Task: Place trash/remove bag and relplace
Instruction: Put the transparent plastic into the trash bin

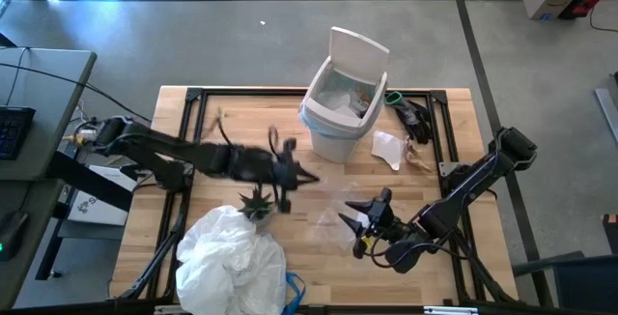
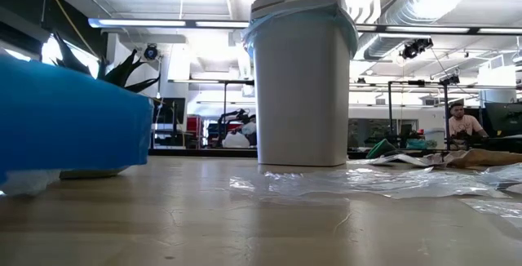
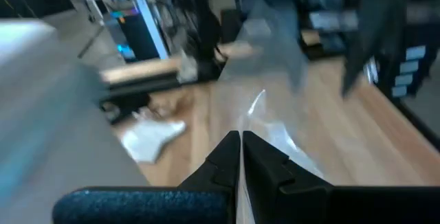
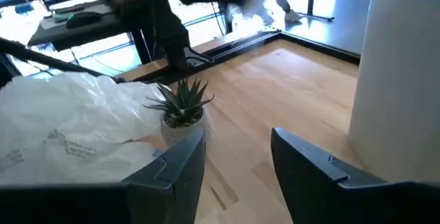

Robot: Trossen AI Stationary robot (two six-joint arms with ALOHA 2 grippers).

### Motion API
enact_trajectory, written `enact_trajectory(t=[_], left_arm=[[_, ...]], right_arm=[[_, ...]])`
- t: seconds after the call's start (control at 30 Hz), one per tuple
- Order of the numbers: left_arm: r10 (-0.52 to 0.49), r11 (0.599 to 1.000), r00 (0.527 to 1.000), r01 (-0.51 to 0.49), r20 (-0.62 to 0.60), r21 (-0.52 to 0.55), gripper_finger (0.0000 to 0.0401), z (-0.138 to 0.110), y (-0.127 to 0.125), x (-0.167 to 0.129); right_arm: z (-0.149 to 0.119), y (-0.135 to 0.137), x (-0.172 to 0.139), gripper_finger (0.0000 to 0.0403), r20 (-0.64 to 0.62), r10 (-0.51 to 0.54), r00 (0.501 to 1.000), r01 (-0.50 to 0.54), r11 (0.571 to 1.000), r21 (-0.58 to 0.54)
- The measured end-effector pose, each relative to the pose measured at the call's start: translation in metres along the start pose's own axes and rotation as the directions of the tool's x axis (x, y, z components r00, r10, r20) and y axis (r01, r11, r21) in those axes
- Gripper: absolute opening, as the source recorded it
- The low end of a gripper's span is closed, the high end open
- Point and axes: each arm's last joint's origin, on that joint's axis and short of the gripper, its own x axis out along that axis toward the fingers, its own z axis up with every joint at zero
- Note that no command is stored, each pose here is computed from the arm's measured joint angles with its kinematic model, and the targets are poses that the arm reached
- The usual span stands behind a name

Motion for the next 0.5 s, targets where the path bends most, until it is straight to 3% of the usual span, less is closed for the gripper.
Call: enact_trajectory(t=[0.2,0.5], left_arm=[[0.011,0.997,0.997,-0.005,0.074,-0.078,0.0000,0.025,0.053,-0.024],[0.123,0.974,0.986,-0.099,0.110,-0.204,0.0000,0.079,0.127,-0.050]], right_arm=[[0.004,-0.002,0.009,0.0153,-0.024,0.014,1.000,-0.012,0.996,0.084],[0.013,-0.009,0.032,0.0153,-0.086,0.066,0.994,-0.042,0.965,0.257]])
